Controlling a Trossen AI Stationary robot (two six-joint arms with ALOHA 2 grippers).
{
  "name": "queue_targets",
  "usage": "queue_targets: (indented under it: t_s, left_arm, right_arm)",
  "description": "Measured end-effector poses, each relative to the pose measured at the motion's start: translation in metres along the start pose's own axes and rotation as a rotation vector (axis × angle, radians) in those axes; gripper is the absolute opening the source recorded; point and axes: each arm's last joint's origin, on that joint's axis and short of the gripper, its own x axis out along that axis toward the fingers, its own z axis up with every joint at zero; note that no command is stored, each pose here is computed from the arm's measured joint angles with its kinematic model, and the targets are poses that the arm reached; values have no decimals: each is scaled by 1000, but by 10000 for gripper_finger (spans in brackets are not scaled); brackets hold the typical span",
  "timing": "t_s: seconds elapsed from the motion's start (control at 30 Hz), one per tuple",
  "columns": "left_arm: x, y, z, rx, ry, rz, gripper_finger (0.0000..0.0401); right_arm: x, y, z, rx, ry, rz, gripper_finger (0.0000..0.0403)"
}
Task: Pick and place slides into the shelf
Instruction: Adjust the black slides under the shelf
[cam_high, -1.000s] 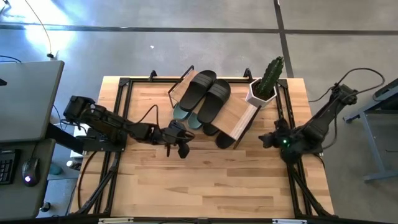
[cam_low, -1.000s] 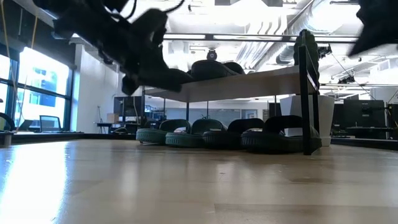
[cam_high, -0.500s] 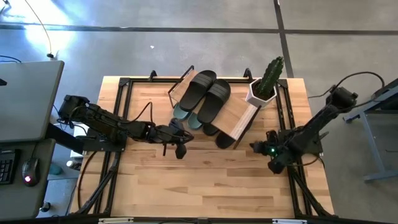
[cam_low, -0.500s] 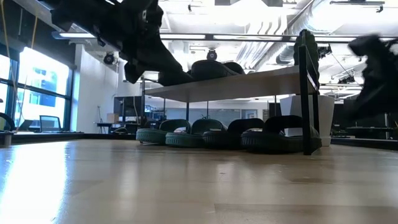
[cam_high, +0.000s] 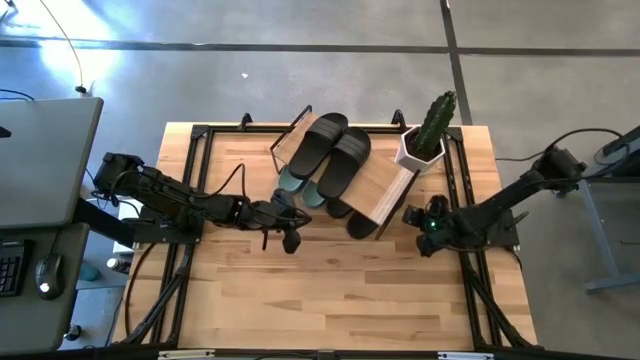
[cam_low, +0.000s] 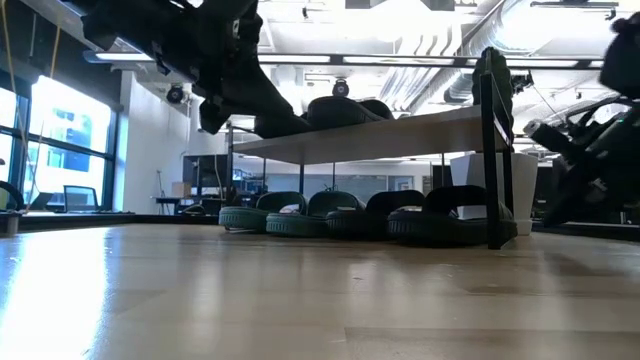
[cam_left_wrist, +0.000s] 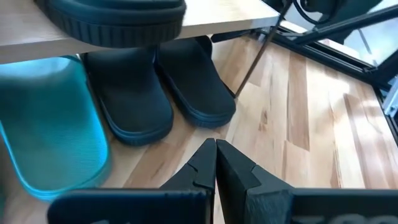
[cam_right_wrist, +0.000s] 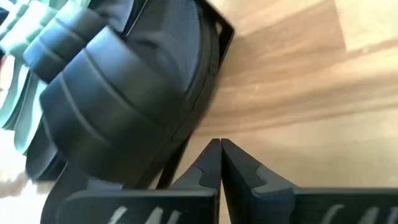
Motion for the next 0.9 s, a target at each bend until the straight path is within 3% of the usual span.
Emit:
queue_targets:
  t_s: [0.9]
  left_arm:
    - [0,1,0,-6,-11,22,0]
  right_arm:
    - [21,18,19,67,-33,-37,0]
